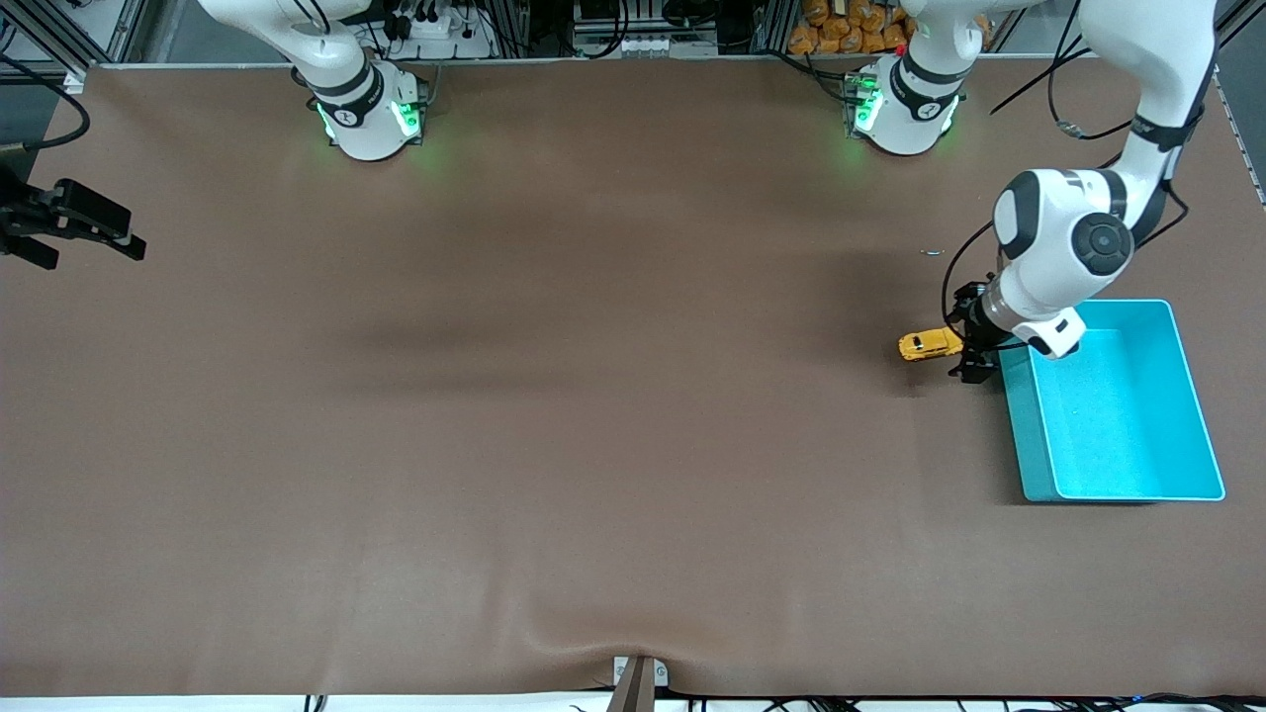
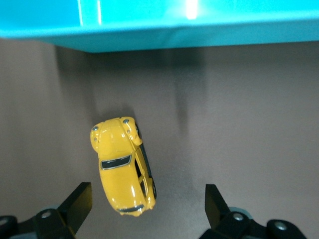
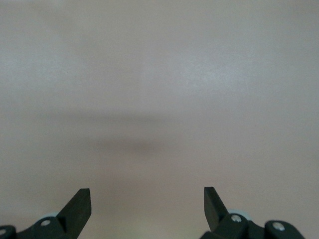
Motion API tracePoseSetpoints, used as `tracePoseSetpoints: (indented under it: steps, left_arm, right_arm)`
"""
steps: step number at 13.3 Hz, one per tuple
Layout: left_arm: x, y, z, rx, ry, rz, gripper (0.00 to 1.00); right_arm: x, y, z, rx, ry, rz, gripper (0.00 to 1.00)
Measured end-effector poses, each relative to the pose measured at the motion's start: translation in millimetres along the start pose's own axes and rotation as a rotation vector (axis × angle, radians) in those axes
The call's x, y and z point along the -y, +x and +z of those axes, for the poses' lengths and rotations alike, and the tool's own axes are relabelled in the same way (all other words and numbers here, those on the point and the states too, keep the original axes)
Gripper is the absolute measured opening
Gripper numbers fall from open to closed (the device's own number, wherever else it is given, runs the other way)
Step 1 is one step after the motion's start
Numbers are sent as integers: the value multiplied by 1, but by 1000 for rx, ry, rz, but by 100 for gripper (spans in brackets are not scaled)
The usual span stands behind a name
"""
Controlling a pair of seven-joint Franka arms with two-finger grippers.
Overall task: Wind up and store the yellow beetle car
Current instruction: 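Lower the left gripper over the yellow car and close on it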
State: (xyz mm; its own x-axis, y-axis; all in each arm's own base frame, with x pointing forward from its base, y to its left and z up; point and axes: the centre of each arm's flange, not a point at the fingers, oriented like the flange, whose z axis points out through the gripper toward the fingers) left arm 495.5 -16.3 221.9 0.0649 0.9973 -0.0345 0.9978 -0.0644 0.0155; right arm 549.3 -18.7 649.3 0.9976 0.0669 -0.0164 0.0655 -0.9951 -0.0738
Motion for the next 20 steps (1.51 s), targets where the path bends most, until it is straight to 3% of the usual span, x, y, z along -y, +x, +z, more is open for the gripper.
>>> tracePoseSetpoints:
  steps: [8, 20]
  left_arm:
    - [11, -3, 36, 12, -39, 0, 100]
    - [23, -17, 45, 14, -11, 27, 100]
  right_arm:
    - [-2, -3, 2, 26, -35, 3, 100]
    - [7, -18, -13, 24, -39, -14, 100]
